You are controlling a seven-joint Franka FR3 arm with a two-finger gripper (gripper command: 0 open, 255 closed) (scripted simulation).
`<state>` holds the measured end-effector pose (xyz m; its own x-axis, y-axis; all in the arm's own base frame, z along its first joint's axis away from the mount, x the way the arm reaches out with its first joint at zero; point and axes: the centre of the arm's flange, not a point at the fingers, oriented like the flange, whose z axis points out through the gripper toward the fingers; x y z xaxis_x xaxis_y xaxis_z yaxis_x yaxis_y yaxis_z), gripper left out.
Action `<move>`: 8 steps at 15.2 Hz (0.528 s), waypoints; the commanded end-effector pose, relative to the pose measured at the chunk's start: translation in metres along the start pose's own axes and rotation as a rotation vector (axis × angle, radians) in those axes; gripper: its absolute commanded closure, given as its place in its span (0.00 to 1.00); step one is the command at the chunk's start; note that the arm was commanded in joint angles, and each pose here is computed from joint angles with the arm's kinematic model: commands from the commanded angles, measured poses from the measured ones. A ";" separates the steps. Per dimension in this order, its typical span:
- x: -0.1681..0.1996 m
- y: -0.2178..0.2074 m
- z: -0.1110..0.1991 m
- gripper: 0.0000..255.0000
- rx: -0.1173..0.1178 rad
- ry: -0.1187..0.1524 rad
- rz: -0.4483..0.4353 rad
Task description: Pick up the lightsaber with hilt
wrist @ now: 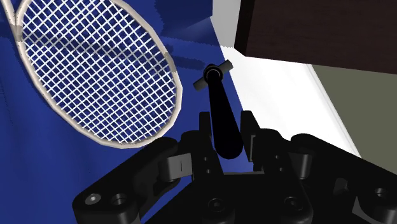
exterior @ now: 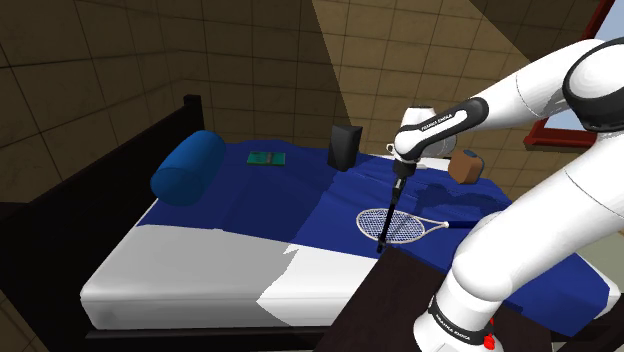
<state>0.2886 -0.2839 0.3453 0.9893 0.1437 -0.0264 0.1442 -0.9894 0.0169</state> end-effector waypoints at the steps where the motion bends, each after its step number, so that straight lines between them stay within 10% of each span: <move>1: -0.001 0.000 -0.009 1.00 0.000 0.000 0.000; 8: -0.002 0.001 -0.046 1.00 0.000 0.000 0.000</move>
<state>0.2891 -0.2847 0.3863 0.9893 0.1439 -0.0262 0.1443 -0.9894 0.0170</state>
